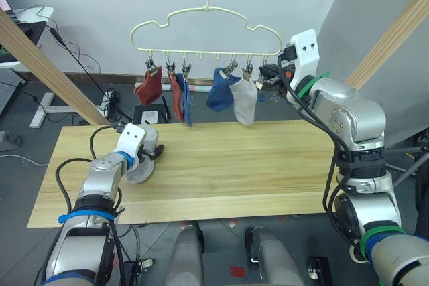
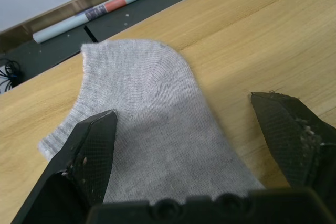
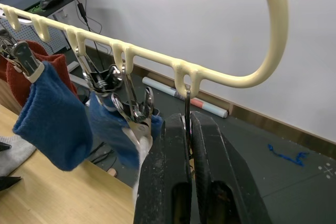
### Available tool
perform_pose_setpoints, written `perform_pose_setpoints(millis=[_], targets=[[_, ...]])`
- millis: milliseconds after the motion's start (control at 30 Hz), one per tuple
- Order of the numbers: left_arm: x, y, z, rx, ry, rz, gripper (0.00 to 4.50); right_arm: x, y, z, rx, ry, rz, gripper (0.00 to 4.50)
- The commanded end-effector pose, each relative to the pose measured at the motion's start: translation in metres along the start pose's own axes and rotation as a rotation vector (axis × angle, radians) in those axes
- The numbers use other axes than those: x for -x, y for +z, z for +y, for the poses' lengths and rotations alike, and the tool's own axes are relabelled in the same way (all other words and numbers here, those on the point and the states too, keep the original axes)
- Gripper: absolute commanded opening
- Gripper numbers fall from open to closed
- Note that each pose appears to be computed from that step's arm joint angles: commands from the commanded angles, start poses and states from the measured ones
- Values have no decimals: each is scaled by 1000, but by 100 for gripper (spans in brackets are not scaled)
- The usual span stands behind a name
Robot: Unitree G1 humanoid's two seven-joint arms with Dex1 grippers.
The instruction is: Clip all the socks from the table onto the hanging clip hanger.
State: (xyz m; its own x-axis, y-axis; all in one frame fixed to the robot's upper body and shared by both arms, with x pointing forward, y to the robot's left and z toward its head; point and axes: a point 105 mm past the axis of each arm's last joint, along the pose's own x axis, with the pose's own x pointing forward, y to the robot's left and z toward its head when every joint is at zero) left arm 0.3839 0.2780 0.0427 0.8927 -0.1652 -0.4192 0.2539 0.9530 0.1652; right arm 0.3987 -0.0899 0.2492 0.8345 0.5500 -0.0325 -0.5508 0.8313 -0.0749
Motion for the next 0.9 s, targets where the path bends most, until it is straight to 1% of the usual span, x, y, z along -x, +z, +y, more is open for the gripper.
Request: perform_pose_setpoints(millis=[33, 167, 267, 367, 433, 500, 600, 700, 800, 833, 867, 900], targets=[[6, -35, 1, 57, -19, 109, 390, 8, 13, -1, 0, -6, -52, 0], [7, -36, -2, 72, -40, 112, 281, 10, 14, -3, -4, -13, -53, 0], [8, -32, -5, 70, -62, 101, 197, 11, 13, -4, -7, -14, -54, 0], [8, -26, -9, 75, -78, 82, 105, 11, 12, -4, -10, -11, -53, 0], [8, -18, -16, 93, -104, 53, 45, 12, 13, -4, -13, -5, -52, 0], [10, -9, -23, 94, -137, 24, 1, 12, 13, -5, -19, 1, -47, 0], [14, 7, -38, 67, -204, -32, 1, 13, 10, -9, -96, 9, -26, 0], [22, 26, -50, 26, -268, -109, 1, 15, 8, -13, -187, 15, -2, 0], [33, 55, -67, -32, -344, -224, 1, 17, 11, -17, -287, 17, 15, 0], [39, 70, -77, -37, -389, -286, 1, 17, 12, -17, -323, 21, 21, 0], [44, 78, -84, -38, -419, -326, 1, 17, 13, -17, -345, 25, 26, 0], [51, 91, -97, -39, -477, -386, 1, 18, 14, -17, -394, 32, 34, 0]])
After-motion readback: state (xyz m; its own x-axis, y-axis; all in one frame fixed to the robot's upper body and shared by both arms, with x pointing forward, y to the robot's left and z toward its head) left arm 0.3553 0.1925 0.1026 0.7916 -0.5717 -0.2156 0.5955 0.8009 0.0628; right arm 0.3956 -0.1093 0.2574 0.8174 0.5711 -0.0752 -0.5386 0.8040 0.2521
